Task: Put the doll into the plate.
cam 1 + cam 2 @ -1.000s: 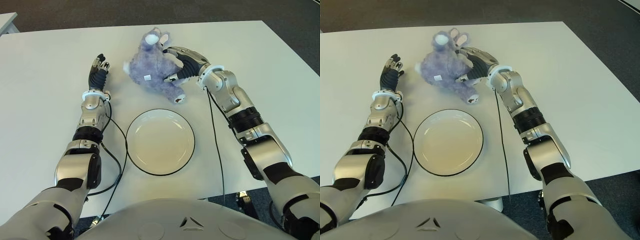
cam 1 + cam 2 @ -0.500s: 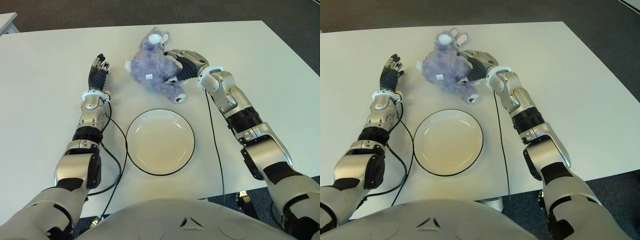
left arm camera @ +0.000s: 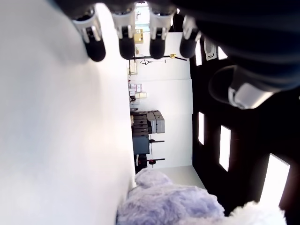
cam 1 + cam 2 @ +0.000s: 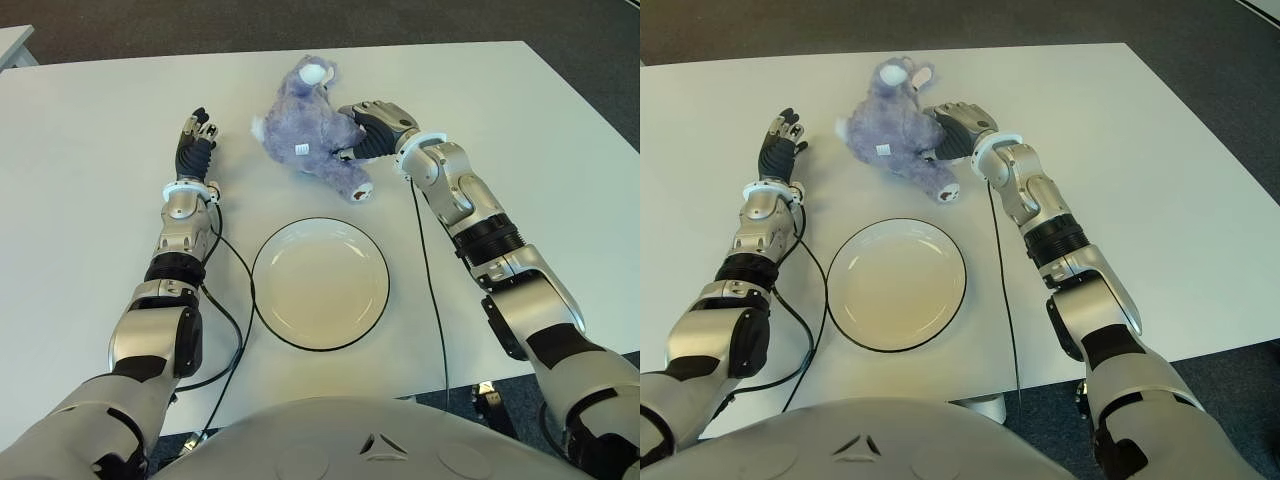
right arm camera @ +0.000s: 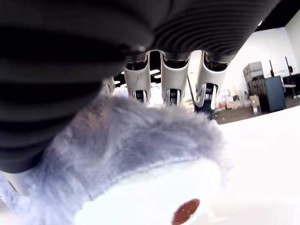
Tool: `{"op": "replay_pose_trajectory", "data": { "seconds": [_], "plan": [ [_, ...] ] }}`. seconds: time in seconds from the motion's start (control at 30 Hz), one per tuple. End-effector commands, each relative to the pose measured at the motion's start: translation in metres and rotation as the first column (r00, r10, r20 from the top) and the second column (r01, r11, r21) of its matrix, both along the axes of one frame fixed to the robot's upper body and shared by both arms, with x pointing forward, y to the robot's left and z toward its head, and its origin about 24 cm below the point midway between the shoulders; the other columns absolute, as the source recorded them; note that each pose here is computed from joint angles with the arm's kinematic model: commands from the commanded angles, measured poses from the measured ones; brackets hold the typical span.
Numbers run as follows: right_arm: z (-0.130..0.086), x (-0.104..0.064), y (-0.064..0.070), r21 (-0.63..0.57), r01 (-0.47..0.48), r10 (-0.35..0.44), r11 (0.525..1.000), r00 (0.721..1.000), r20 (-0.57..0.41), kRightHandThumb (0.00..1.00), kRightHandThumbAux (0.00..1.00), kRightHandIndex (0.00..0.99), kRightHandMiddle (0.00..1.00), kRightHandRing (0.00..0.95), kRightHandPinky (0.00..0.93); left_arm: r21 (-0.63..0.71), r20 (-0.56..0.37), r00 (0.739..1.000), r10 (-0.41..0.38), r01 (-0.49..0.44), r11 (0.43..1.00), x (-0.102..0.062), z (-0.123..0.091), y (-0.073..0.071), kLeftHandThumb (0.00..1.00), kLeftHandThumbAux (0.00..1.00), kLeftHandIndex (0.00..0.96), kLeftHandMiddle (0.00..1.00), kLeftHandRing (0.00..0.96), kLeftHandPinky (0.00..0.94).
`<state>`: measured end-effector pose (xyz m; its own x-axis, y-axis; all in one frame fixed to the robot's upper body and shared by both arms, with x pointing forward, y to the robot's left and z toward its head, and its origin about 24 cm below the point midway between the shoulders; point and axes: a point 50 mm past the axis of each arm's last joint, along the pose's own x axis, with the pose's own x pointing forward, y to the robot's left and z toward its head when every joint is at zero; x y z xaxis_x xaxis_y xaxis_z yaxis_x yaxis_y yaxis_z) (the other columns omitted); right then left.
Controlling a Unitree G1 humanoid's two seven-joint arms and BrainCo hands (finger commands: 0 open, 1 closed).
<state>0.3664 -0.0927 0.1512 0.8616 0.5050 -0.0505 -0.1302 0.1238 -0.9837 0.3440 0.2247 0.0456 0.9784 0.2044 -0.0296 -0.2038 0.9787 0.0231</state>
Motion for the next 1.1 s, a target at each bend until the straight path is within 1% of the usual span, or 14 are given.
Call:
{"op": "replay_pose_trajectory", "data": {
  "seconds": [0.03,0.13,0.3,0.33,0.43,0.53,0.7,1.1],
  "plan": [
    [-0.002,0.002,-0.002,-0.003,0.005,-0.005,1.000,1.000,-0.006,0.348,0.535,0.206,0.326,0.347,0.361,-0.017,-0.114,0.993,0.010,-0.013,1.000,-0.012,-0.026,0.000,0.597,0.395,0.000,0.000,0.005,0.069],
    [-0.002,0.002,-0.002,-0.008,0.002,-0.002,1.000,1.000,-0.010,0.358,0.540,0.208,0.342,0.367,0.384,-0.018,-0.113,0.994,0.011,-0.013,1.000,-0.012,-0.026,0.000,0.595,0.391,0.000,0.000,0.006,0.076],
    [-0.003,0.002,-0.002,-0.023,-0.002,0.001,1.000,1.000,-0.017,0.367,0.547,0.211,0.352,0.376,0.378,-0.017,-0.112,0.994,0.013,-0.015,1.000,-0.012,-0.026,0.000,0.593,0.390,0.000,0.000,0.005,0.078],
    [-0.003,0.002,-0.002,-0.024,-0.002,0.002,1.000,1.000,-0.018,0.369,0.549,0.214,0.359,0.384,0.395,-0.017,-0.112,0.994,0.013,-0.015,1.000,-0.012,-0.026,0.000,0.592,0.389,0.000,0.000,0.004,0.080],
    [-0.004,0.002,-0.003,-0.027,-0.006,0.006,1.000,1.000,-0.021,0.372,0.551,0.216,0.366,0.391,0.400,-0.017,-0.113,0.994,0.013,-0.015,1.000,-0.012,-0.026,0.000,0.593,0.389,0.000,0.000,0.004,0.081],
    [-0.006,0.002,-0.003,-0.028,-0.010,0.009,1.000,1.000,-0.025,0.386,0.559,0.221,0.387,0.411,0.451,-0.018,-0.114,0.993,0.013,-0.015,1.000,-0.012,-0.026,-0.001,0.594,0.387,0.000,0.000,0.002,0.077],
    [-0.008,0.002,-0.003,-0.031,-0.013,0.012,0.999,0.999,-0.032,0.400,0.566,0.223,0.411,0.437,0.482,-0.021,-0.115,0.993,0.015,-0.018,1.000,-0.012,-0.026,-0.001,0.600,0.392,0.000,0.000,0.004,0.088],
    [-0.013,0.002,-0.002,-0.044,-0.014,0.012,0.999,0.999,-0.051,0.416,0.577,0.226,0.448,0.477,0.518,-0.022,-0.113,0.993,0.017,-0.019,1.000,-0.012,-0.026,-0.001,0.605,0.404,0.000,0.000,0.007,0.084]
  ]
}}
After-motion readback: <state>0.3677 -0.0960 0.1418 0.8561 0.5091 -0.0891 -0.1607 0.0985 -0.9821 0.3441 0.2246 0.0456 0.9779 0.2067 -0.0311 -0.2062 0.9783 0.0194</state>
